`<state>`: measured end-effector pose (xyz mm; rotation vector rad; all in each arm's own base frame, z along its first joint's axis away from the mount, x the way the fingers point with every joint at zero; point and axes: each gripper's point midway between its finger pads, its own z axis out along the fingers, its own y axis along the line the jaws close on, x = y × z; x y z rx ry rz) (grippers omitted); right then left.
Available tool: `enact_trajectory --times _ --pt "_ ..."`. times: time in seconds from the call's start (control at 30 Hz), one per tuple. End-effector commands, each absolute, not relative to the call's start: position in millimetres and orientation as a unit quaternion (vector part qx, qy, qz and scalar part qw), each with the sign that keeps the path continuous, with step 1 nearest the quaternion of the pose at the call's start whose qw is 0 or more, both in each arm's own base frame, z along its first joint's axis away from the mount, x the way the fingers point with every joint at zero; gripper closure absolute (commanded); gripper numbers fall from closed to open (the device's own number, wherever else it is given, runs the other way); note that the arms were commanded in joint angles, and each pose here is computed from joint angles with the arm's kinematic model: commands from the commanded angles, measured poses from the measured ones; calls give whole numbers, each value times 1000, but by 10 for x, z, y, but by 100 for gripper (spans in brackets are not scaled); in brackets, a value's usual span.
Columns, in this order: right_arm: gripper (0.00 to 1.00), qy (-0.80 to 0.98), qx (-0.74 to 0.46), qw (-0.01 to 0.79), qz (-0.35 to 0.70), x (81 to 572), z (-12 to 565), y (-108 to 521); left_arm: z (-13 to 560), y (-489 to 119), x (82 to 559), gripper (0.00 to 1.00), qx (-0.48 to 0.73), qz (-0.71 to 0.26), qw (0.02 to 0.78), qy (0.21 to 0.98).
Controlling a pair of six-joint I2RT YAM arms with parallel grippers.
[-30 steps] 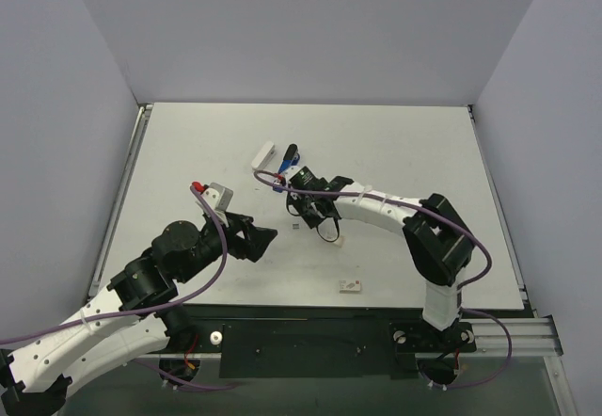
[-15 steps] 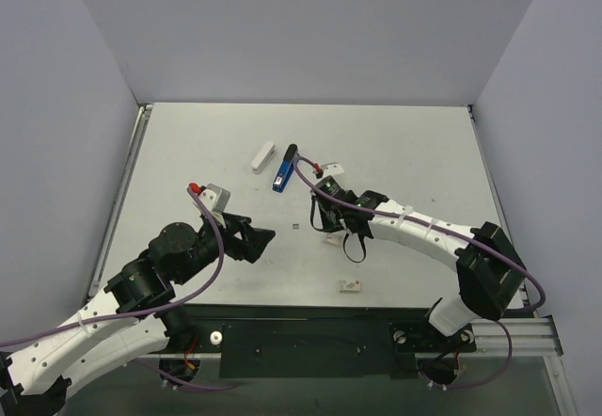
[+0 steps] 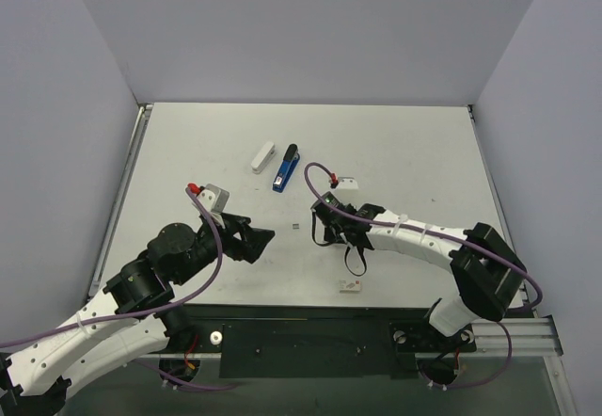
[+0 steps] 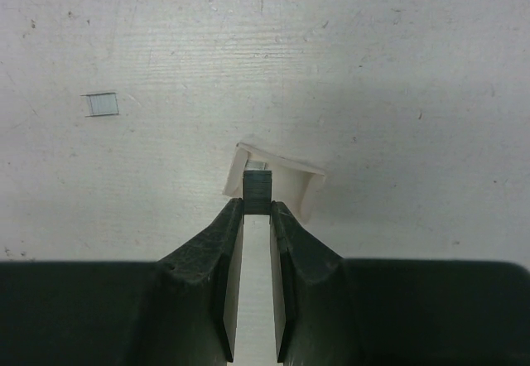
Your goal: Unload the staples from the stapler
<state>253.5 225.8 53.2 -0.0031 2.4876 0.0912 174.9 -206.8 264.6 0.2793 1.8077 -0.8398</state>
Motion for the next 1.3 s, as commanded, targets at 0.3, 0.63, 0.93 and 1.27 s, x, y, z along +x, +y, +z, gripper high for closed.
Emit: enact_trajectory --times 0.3,0.63,0.93,1.27 --pt "96 943 67 324 24 2556 368 2280 2813 -2059 1738 15 113 -364 547 745" --pt "95 944 77 319 16 2552 301 2267 2797 -2074 1747 15 115 -362 545 747" --pt "94 945 82 317 8 2549 251 2244 2783 -2067 1742 15 116 -362 546 747" --pt "89 945 85 316 7 2551 233 2244 2779 -2063 1746 15 115 -360 546 748"
